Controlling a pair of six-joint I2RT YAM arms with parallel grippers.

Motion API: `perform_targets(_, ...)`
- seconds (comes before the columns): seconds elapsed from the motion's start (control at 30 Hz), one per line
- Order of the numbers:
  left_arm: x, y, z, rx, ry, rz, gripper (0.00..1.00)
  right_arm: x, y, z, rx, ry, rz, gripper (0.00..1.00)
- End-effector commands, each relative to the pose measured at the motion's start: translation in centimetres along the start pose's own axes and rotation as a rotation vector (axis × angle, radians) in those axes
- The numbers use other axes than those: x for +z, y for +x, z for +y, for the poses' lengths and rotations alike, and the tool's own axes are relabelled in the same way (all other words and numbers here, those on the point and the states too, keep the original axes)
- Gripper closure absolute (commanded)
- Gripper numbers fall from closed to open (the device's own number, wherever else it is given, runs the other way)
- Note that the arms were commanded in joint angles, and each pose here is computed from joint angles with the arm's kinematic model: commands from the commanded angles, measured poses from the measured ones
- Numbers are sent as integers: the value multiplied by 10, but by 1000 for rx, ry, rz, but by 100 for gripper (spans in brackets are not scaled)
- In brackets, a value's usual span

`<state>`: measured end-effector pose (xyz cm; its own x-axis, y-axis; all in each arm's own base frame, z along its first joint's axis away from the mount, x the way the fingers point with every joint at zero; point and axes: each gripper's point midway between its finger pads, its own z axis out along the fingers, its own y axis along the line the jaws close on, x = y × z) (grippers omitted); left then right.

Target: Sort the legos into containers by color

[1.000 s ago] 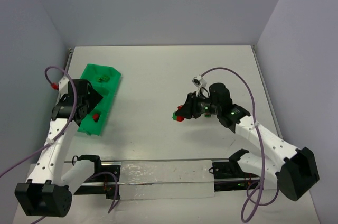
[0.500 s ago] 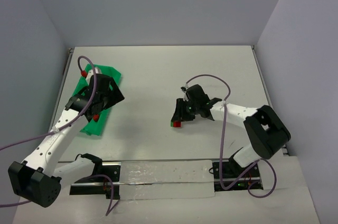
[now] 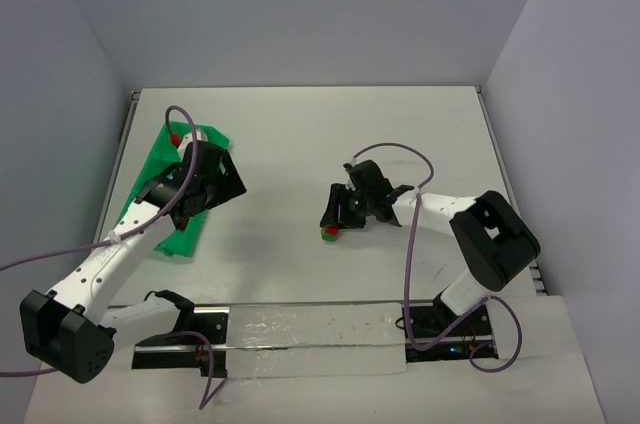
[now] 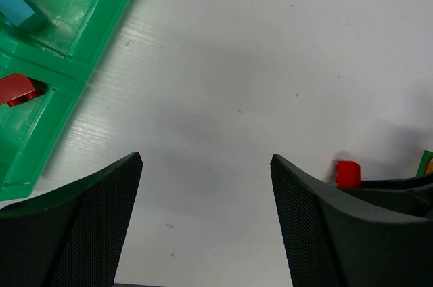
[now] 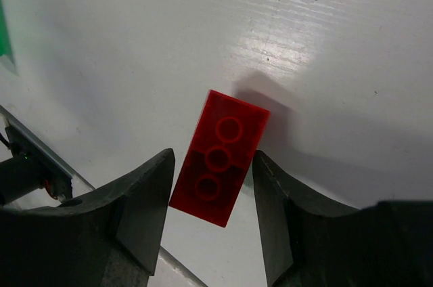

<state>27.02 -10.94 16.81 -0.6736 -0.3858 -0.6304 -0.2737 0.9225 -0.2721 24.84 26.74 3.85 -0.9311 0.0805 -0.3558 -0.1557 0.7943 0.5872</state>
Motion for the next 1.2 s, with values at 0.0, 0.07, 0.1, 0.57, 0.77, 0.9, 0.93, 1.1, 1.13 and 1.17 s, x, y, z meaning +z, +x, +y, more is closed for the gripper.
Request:
perform_targets(0.0, -2, -8, -16, 6, 50, -27, 16, -1, -17, 10, -1, -13, -65, 39)
perform_targets(0.07, -1, -7, -19, 12, 54, -23, 16, 0, -18, 12, -2, -26, -72, 38)
perform_targets(0.1, -1, -6, -19, 14, 55, -21, 16, -1, -19, 13, -4, -35, -78, 38)
perform_targets(0.57, 3, 0, -26, 35, 50, -6, 16, -15, -27, 6, -76, 72, -128, 28)
perform_targets(0.77, 4, 2, -33, 41, 60, 0, 16, -32, -32, 12, -145, 104, -151, 22)
perform_targets(0.9, 3, 2, -36, 50, 57, -1, 16, -37, -34, 18, -187, 138, -156, 21)
perform_targets(0.93, 3, 2, -36, 51, 55, 0, 16, -37, -33, 21, -201, 140, -151, 21)
perform_targets(1.1, 3, 3, -38, 55, 58, 3, 16, -32, -28, 28, -257, 189, -132, 21)
perform_targets(1.13, 2, 2, -39, 56, 61, 2, 16, -29, -27, 26, -265, 216, -125, 21)
perform_targets(1.17, 1, 2, -39, 56, 61, 0, 16, -26, -27, 24, -271, 244, -121, 21)
